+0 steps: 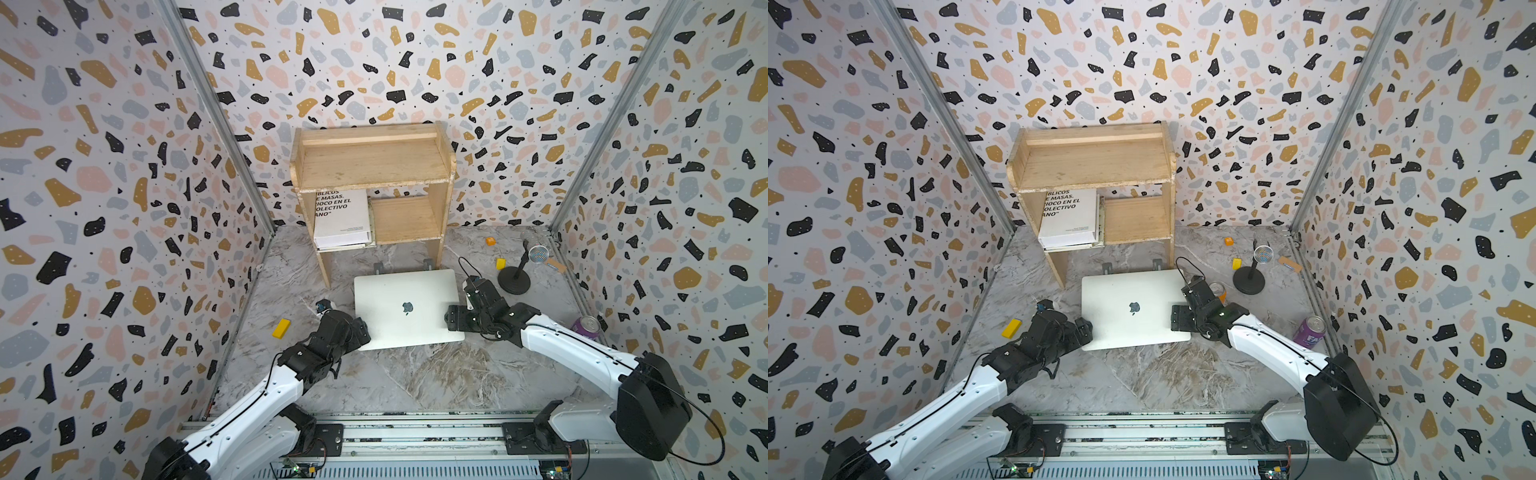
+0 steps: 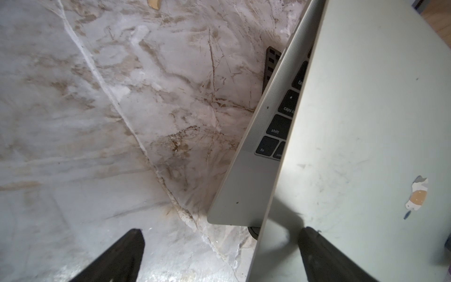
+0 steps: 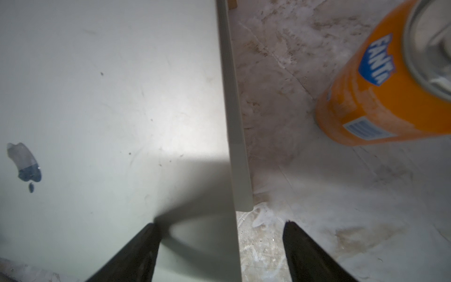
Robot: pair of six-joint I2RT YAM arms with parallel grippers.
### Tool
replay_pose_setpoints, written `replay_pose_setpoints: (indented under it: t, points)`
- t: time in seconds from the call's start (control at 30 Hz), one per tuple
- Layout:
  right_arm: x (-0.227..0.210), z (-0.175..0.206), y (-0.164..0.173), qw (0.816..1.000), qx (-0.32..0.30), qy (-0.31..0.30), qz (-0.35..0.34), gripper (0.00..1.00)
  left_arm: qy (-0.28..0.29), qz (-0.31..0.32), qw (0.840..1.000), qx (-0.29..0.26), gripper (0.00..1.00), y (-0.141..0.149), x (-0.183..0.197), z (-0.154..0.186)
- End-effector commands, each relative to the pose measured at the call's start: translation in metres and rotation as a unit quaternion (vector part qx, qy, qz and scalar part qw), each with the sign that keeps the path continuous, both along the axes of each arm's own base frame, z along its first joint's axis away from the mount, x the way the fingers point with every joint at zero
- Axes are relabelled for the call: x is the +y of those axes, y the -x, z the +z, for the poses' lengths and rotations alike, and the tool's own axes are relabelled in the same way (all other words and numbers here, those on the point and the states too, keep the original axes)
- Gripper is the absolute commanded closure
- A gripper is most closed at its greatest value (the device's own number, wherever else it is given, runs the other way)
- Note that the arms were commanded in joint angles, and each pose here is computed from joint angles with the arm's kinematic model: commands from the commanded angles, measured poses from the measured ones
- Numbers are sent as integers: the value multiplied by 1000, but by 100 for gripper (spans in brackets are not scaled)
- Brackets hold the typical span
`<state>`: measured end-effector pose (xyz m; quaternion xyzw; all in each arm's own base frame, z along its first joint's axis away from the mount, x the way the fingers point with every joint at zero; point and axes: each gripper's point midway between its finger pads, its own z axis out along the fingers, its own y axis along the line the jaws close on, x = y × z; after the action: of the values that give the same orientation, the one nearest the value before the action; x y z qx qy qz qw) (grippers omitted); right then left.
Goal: Close the laptop lid and set it aside
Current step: Close the lid of the laptop.
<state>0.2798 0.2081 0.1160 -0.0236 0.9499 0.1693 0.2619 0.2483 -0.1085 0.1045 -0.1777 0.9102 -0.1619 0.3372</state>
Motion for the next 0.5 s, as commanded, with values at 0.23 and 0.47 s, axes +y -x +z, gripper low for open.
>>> replay_pose_setpoints:
  t: [0.23, 0.47]
  points:
    - [3, -7, -5, 1000, -1, 10, 6, 16, -9, 6, 1000, -4, 0, -7, 0, -9]
    - [5, -11, -6, 1000, 3, 13, 8, 16, -12, 7, 1000, 0, 0, -8, 0, -14]
